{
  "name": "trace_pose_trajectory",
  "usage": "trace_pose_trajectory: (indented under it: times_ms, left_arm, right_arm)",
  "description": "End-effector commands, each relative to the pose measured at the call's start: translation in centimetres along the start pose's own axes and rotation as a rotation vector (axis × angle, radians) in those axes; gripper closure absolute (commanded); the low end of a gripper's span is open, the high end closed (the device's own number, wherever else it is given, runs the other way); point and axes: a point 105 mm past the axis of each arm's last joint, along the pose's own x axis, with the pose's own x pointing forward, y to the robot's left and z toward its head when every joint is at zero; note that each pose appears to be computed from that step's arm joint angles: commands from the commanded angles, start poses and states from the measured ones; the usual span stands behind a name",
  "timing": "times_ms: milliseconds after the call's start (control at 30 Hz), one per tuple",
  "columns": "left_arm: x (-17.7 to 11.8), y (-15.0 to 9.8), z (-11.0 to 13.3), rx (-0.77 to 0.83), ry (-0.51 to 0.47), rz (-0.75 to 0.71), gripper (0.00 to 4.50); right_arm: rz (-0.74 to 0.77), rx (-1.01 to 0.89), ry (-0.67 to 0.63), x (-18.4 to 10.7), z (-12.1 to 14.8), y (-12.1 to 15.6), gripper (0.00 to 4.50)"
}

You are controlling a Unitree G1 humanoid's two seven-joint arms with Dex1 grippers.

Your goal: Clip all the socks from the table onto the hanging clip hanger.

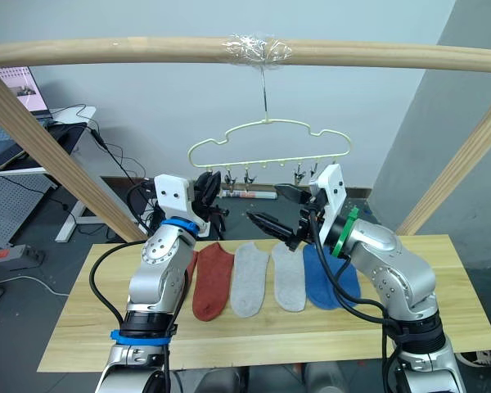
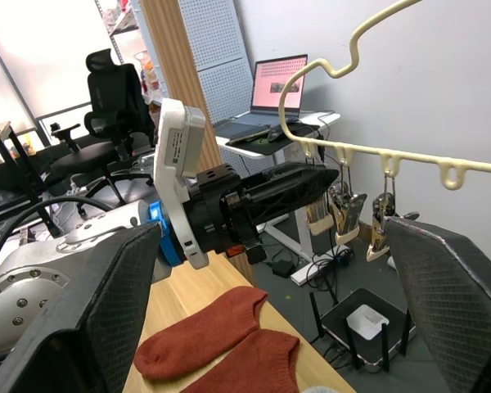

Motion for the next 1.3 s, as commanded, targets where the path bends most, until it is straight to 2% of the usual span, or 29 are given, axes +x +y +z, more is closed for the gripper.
trace_pose_trajectory:
  times_ms: [33,133,233,333,400,600,867,1033,1133,1300]
  left_arm:
    - [0.1,-0.2,1.5,0.008,-0.059,-0.011,4.44]
    - [0.0,-0.2,1.4,0.018,-0.051,-0.012,4.48]
    - [-0.1,0.0,1.1,0.051,-0.027,-0.009,4.48]
    - [-0.4,0.2,0.9,0.085,-0.006,-0.021,4.48]
    - [-0.6,0.5,0.8,0.094,-0.001,-0.020,4.48]
    - [-1.3,1.0,0.7,0.104,0.018,-0.012,4.48]
    - [-1.5,0.7,0.7,0.101,0.032,-0.025,4.48]
    - [-1.9,0.6,0.7,0.101,0.037,-0.027,4.48]
    - [-2.0,0.6,0.8,0.101,0.038,-0.022,4.50]
    - [-2.1,0.6,0.8,0.101,0.038,-0.015,4.50]
  right_arm:
    - [0.031,-0.038,-0.044,0.1,1.2,1.1,0.00]
    - [0.017,-0.040,-0.023,0.1,0.7,0.9,0.00]
    - [-0.055,-0.065,0.079,-0.4,-1.4,-0.2,0.00]
    - [-0.303,-0.069,0.284,-2.9,-7.1,-3.9,0.00]
    - [-0.404,-0.084,0.371,-4.6,-9.6,-5.5,0.00]
    - [-0.636,-0.034,0.519,-8.2,-15.3,-9.0,0.00]
    - [-0.785,0.063,0.596,-10.3,-19.0,-12.4,0.00]
    - [-0.812,0.176,0.624,-11.1,-20.9,-12.7,0.00]
    - [-0.802,0.209,0.621,-11.2,-21.5,-12.4,0.55]
    - [-0.804,0.228,0.614,-11.5,-21.9,-12.1,2.33]
